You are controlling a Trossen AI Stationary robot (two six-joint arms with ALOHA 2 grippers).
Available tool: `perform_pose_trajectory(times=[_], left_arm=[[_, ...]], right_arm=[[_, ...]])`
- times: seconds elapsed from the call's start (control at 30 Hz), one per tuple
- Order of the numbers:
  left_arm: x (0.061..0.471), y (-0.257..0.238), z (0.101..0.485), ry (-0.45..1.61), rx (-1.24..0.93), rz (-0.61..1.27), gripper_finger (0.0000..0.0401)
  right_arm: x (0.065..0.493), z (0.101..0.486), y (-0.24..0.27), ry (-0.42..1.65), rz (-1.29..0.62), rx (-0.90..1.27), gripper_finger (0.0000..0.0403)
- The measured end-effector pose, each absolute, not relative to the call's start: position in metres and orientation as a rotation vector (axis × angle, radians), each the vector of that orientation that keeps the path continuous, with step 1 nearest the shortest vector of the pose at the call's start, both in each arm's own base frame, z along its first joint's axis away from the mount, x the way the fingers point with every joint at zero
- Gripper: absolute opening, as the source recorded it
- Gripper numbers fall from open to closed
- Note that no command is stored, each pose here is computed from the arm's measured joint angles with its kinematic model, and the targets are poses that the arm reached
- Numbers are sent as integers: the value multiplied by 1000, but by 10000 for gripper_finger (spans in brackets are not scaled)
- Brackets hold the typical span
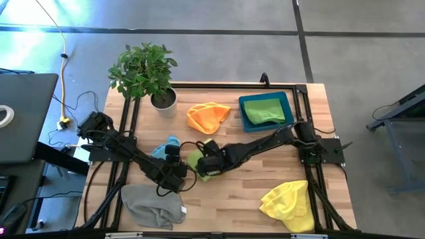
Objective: Fold microfiber towels
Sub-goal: Fold the light green microfiber cloth
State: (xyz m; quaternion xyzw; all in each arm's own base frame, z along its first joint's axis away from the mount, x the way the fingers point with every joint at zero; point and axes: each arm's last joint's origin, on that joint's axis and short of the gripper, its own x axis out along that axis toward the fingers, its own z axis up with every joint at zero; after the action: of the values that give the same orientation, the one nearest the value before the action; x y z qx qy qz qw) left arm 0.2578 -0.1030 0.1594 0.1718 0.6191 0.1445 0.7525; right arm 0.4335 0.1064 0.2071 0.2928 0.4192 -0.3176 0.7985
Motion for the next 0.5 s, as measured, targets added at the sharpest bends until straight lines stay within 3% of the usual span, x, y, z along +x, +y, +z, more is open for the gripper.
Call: perform_pose_trajectory(times=[0.23, 0.5], left_arm=[[256, -107, 160, 1346, 393, 309, 106], [250, -115, 160, 1354, 427, 285, 106]], right_arm=[[443, 187, 115, 856, -695, 637, 0], [450, 200, 119, 839, -611, 624, 0]])
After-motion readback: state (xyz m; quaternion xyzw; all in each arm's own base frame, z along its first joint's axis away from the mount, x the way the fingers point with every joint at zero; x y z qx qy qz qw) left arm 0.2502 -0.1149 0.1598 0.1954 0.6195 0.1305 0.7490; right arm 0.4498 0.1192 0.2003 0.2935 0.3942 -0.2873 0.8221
